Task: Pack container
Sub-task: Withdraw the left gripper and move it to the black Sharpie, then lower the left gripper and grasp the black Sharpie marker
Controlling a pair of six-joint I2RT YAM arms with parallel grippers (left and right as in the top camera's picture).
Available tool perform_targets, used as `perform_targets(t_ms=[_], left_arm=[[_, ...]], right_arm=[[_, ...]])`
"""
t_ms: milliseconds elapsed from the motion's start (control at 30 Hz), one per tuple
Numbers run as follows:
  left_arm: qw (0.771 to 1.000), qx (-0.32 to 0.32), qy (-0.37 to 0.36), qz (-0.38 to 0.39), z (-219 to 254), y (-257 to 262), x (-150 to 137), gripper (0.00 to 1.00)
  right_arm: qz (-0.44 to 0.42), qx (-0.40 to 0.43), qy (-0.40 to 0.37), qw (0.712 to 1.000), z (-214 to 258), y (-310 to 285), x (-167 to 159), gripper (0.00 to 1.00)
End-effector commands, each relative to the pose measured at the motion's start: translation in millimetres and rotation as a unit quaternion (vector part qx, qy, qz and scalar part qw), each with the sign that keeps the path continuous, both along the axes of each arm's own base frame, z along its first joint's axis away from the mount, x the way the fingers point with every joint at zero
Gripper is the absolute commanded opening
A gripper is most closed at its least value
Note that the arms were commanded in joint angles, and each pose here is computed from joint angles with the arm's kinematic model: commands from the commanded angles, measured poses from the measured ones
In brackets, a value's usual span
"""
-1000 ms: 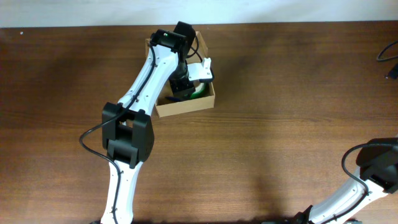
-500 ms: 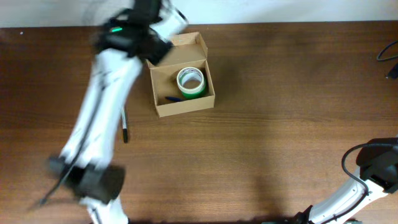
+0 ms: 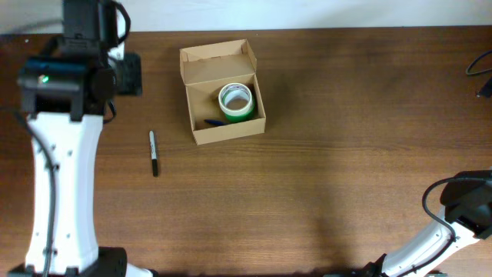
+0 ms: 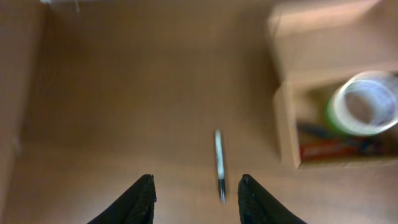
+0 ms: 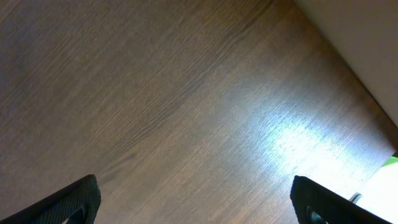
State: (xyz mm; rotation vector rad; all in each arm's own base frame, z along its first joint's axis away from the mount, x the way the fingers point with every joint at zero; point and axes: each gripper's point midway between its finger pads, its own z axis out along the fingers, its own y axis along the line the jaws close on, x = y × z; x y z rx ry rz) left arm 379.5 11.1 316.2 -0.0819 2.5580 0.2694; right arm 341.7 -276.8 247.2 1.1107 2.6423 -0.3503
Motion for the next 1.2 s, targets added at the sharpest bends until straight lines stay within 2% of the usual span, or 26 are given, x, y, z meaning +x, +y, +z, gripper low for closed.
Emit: perform_targets(t_ms=[0, 67, 200, 300, 467, 667, 900, 1167], left_arm=[[0.993, -0.039, 0.090, 0.059, -75, 6, -10, 0.45], [0.989, -0.044, 0.122, 0.077, -113, 10, -15, 0.55], [0.981, -0.079, 0.157, 0.078, -186, 1, -24, 0.63], [0.978, -0.101, 0.166, 0.076, -222, -7, -31, 0.70], [0.974, -0.109, 0.169, 0.101, -257, -3, -41, 0.70], [0.971, -0.114, 0.166, 0.129, -282, 0, -35, 0.69], [0.953, -0.168, 0.198, 0.158, -322, 0, -33, 0.69], [0.945, -0.194, 0.207, 0.162, -337, 7, -28, 0.63]], right_arm=[[-0.001, -0.008, -0.001, 1.000, 5, 0, -2, 0.99], [-0.001, -0.008, -0.001, 1.000, 5, 0, -2, 0.99], [-0.001, -0.008, -0.001, 1.000, 5, 0, -2, 0.99], [-0.001, -0.008, -0.001, 1.000, 5, 0, -2, 0.99], [-0.001, -0.008, -0.001, 1.000, 5, 0, -2, 0.99], [-0.001, -0.008, -0.001, 1.000, 5, 0, -2, 0.99], [-0.001, -0.008, -0.001, 1.000, 5, 0, -2, 0.99], [-0.001, -0.008, -0.001, 1.000, 5, 0, -2, 0.99]])
